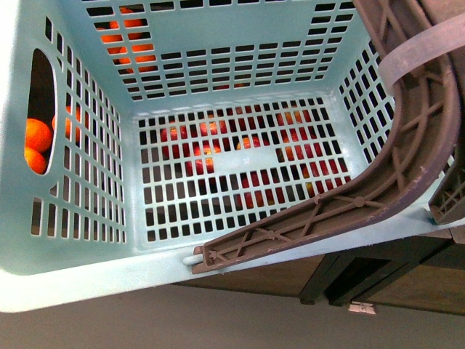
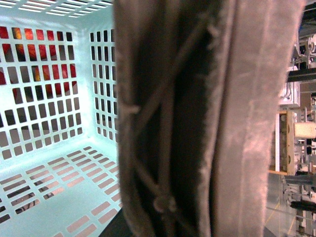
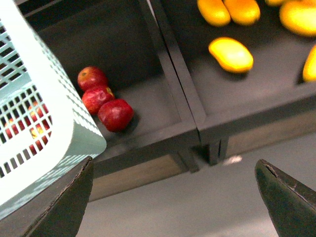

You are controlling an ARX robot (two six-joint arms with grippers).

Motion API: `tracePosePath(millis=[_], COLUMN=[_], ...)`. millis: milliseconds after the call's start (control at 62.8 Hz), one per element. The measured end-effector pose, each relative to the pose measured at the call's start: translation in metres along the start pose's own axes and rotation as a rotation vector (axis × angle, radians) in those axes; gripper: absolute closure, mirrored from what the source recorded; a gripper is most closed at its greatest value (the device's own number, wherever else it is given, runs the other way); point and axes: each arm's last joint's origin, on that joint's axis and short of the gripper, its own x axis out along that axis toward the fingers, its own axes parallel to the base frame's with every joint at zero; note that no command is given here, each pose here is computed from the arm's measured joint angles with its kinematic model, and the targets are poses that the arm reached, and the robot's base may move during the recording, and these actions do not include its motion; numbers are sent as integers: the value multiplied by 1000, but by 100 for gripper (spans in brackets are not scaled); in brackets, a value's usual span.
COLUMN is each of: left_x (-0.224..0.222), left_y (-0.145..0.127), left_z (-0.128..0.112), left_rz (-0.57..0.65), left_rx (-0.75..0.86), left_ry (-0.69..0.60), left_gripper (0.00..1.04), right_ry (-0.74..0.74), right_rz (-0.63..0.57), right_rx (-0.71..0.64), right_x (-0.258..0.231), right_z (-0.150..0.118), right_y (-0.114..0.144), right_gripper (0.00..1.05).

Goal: Pick mango and avocado into basket

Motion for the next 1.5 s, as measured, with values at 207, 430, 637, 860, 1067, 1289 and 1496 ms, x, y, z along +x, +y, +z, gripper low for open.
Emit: tracePosePath(millis=[207, 430, 637, 860, 1067, 1289, 1496], left_x=[0, 0, 0, 0, 0, 0, 0], left_y=[0, 0, 0, 0, 0, 0, 0], left_z=[0, 0, 0, 0, 0, 0, 0], left_rz=[2, 3, 1, 2, 2, 2, 2], left_rx=[-1, 0, 0, 0, 1, 0, 0], left_ry=[-1, -2, 0, -2, -2, -1, -1], left_gripper=[91, 91, 91, 91, 91, 91, 91], right_ry=[-57, -125, -19, 159, 310, 389, 428], right_rz=[-18, -253, -282, -163, -44, 25, 61], right_rx=[93, -44, -252, -423, -592, -705, -756], right_x=[10, 37, 86, 151, 228, 288, 330], right_z=[43, 87, 94, 80, 63, 51, 51], right_y=[-30, -93, -132, -149, -155, -156, -152], right_gripper=[9, 9, 9, 9, 9, 9, 9])
